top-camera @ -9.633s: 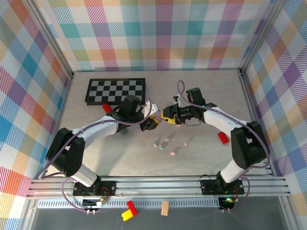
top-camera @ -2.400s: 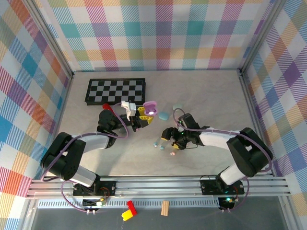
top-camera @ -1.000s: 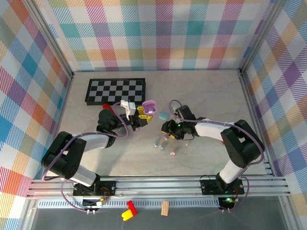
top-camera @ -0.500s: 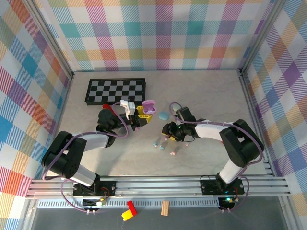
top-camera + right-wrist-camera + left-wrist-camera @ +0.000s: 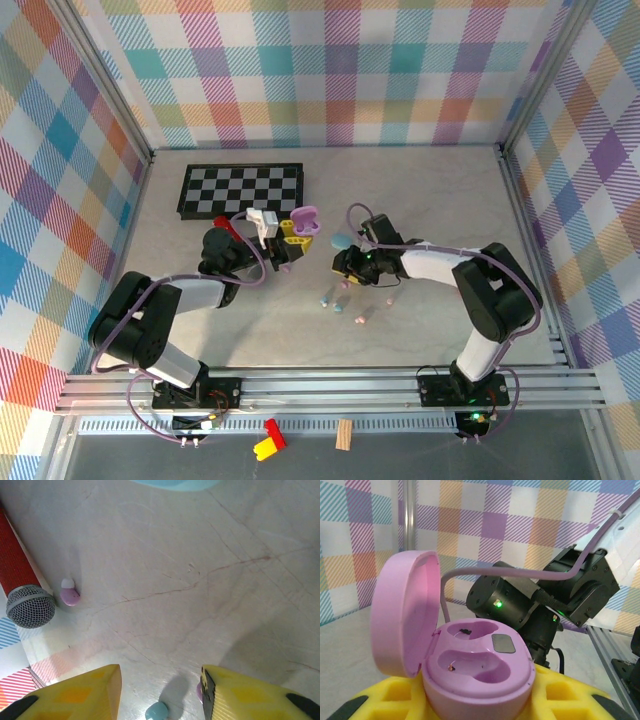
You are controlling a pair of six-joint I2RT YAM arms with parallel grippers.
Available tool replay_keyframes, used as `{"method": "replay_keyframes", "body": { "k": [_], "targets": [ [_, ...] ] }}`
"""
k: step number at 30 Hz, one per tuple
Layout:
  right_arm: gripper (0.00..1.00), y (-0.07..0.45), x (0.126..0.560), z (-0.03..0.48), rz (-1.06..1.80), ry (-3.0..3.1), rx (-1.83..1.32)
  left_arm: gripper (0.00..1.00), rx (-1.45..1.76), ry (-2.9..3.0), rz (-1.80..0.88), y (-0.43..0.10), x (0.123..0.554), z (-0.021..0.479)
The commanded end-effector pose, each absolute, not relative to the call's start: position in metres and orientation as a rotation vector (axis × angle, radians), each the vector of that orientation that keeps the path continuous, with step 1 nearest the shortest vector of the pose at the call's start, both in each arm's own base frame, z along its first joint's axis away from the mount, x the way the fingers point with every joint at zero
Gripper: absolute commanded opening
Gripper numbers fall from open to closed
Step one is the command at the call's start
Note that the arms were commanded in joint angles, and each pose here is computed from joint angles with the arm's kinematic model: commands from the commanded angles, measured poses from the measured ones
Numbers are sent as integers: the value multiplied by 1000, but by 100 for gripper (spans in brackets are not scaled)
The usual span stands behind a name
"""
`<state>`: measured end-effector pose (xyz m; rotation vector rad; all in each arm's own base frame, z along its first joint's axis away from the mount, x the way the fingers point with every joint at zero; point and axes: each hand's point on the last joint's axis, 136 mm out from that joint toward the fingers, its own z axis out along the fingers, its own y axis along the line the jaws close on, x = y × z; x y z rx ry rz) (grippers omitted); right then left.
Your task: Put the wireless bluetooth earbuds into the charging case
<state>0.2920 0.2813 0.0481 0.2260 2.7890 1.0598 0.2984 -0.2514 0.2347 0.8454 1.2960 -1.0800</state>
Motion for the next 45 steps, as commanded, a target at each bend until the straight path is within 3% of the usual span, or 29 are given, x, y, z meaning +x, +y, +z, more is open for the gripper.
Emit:
{"method": "replay_keyframes", "body": {
  "k": [1,11,20,32,45],
  "targets": [
    [49,272,295,56,942,2785,130,29,836,1257,-1027,-242,302,239],
    [61,236,273,71,151,2735,-551,28,702,1332,-938,-206,337,230],
    [59,246,265,70,-304,2577,-954,28,638,1339,-882,-190,357,235],
    [46,268,270,51,-456,2558,-1046,28,623,1346,-878,-183,359,235],
    [41,279,270,34,-433,2587,-1114,28,622,1347,-881,-183,361,235]
  ]
}}
